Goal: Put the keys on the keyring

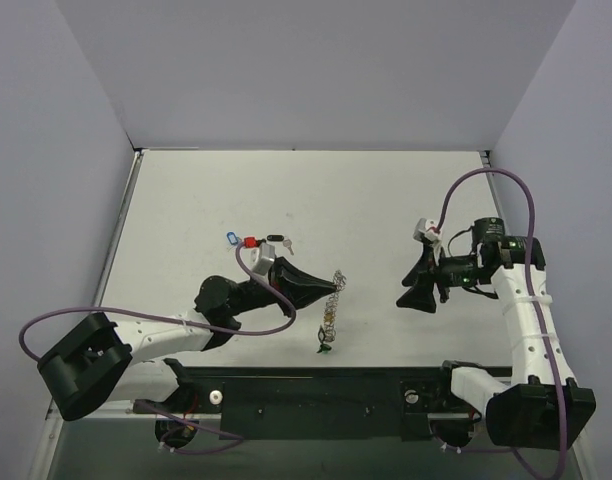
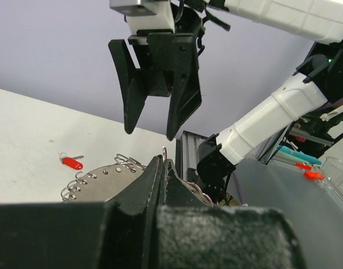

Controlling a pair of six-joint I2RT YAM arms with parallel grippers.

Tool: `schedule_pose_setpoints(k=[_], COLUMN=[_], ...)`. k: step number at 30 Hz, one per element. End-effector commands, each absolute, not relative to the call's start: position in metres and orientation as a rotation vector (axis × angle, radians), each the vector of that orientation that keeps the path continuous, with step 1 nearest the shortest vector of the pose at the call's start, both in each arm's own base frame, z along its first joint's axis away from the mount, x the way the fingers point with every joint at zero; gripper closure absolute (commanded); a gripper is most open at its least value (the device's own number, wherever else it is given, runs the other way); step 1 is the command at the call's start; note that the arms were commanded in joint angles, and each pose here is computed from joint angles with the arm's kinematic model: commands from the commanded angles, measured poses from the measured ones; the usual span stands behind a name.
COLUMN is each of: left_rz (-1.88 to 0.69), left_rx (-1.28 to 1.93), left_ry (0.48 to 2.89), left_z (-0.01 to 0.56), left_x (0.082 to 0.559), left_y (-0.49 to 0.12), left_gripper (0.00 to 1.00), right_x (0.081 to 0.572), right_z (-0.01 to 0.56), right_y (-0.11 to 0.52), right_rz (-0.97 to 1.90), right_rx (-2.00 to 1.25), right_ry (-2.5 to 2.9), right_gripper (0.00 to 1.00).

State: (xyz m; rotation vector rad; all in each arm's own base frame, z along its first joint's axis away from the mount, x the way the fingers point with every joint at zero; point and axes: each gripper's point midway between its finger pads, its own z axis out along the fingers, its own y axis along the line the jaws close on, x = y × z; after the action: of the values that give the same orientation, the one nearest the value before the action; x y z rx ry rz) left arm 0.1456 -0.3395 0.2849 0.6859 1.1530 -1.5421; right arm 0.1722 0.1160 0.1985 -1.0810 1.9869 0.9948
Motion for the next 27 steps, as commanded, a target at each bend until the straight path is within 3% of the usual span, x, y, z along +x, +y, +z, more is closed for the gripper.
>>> schedule_pose_setpoints(k=[1,11,18,27], left_rz=[-1.506,-1.389,-1.367,-1.376], left_rx=[0.721,0.811,0.817,0.816], left_ry=[0.954,0.96,0.958,0.948], left_z=[0.328,0.319,0.319,0.321], left_x=[0.138,0.129,0.127,0.122], left_y=[-0.346,-0.382,-0.392,-0.402], left_gripper=[1.0,1.0,1.0,1.0], right_x=[0.136,0.121,0.114,0.114], right_z=[0.22,0.264,0.273,0.27], right_y=[0.141,0.179,0.183,0.187], right_rz=[1.047,1.15,1.167,1.193], right_rx=[-1.377,-1.613,-1.61,-1.604], right_ry=[1.783,1.532,1.493,1.5], right_gripper=[0.43,0.54,0.55,0.69])
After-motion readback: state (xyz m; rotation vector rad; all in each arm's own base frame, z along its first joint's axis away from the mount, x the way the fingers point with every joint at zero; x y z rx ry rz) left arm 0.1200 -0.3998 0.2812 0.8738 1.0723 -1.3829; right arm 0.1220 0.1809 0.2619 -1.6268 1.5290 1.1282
